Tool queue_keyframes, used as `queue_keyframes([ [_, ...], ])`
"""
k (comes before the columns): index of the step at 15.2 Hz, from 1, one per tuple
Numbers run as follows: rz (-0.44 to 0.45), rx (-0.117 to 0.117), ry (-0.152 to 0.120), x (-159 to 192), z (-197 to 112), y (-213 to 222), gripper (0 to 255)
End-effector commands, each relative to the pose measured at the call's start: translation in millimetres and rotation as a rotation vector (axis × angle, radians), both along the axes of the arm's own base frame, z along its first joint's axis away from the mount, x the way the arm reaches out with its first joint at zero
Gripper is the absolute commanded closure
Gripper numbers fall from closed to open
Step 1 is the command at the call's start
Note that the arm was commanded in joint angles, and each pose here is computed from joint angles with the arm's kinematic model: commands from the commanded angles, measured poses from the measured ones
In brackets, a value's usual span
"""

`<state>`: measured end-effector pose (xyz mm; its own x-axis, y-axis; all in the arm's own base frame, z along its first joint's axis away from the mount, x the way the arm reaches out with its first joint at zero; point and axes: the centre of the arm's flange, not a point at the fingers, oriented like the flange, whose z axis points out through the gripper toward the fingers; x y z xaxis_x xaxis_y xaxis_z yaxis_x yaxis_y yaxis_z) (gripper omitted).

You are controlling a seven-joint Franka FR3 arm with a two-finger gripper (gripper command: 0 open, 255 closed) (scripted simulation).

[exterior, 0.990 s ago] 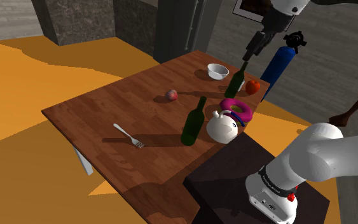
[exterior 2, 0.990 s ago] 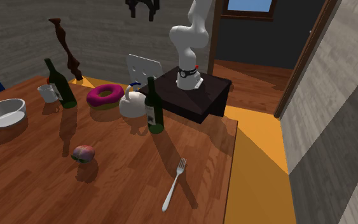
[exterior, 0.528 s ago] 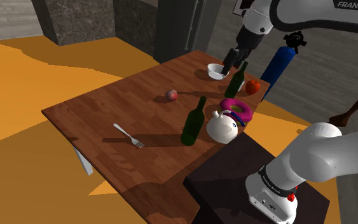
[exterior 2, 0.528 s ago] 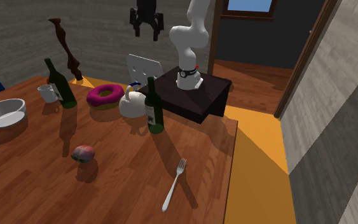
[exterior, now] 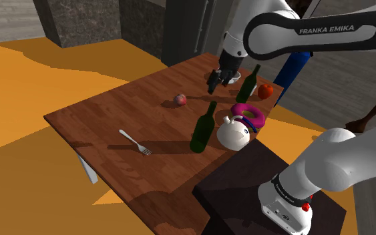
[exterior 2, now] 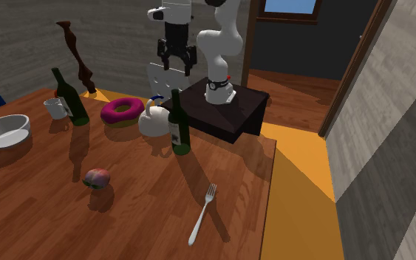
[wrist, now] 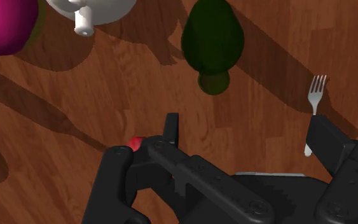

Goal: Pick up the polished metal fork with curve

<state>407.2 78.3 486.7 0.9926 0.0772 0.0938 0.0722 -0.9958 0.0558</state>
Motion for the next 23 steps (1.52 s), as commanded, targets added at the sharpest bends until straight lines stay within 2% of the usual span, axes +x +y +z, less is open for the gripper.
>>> queue_keyframes([
  [1,-0.006,0.003,0.007,13.1,-18.0,15.4,0],
  [23,-0.062,0.024,0.095,132.5,-239.7,166.7,0],
])
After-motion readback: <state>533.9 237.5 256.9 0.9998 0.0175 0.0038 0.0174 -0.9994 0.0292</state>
